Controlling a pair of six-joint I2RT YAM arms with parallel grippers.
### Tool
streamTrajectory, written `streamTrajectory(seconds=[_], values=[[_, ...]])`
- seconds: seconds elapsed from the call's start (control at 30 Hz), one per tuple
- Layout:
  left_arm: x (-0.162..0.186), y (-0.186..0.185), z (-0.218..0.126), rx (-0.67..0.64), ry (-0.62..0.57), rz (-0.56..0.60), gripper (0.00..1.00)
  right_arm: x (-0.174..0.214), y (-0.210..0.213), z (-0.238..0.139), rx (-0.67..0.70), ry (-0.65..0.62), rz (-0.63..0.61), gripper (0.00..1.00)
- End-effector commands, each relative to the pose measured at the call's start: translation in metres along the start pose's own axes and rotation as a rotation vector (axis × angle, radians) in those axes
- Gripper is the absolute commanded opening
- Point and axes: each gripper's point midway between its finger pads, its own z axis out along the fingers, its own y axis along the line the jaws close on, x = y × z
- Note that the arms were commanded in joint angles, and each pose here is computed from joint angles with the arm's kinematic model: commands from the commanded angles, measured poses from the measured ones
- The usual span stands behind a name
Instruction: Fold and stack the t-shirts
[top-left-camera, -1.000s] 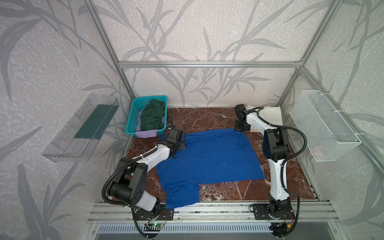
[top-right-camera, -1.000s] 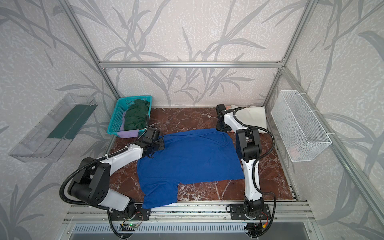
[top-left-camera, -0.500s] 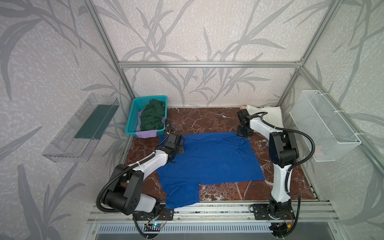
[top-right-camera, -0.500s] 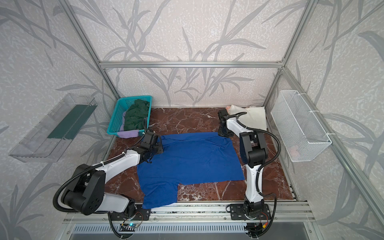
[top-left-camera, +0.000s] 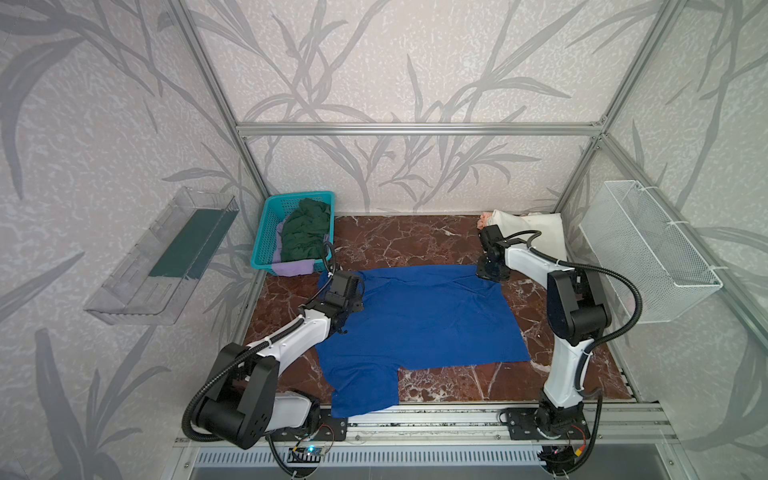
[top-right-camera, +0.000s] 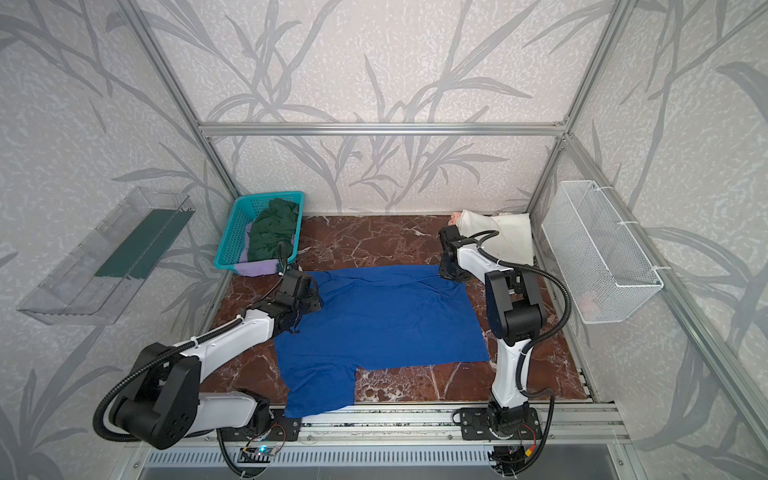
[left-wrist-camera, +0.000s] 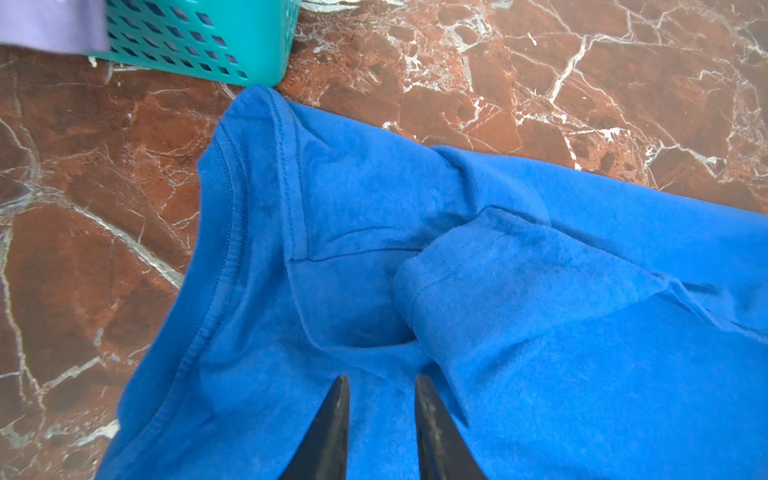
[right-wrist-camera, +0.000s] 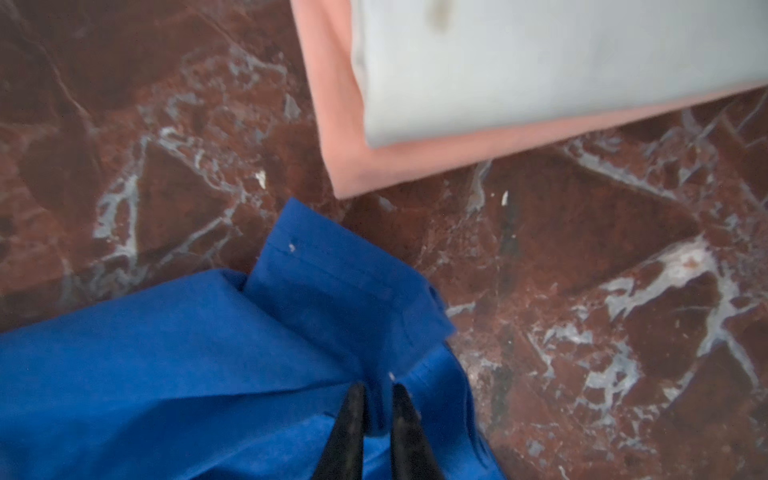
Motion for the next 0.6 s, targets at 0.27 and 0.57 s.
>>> streamTrajectory(seconds=[0.27,0.57], values=[[-0.001,0.0,0.004,-0.013,-0.001,-0.018,0.3,0.015,-0.008,-0.006,-0.066,-0.005,0.044,0.43],[-0.008,0.003,0.009,-0.063,-0.006,0.017,0.34,-0.007,0.006,-0.045,-0.027,-0.153,-0.128,0.54]])
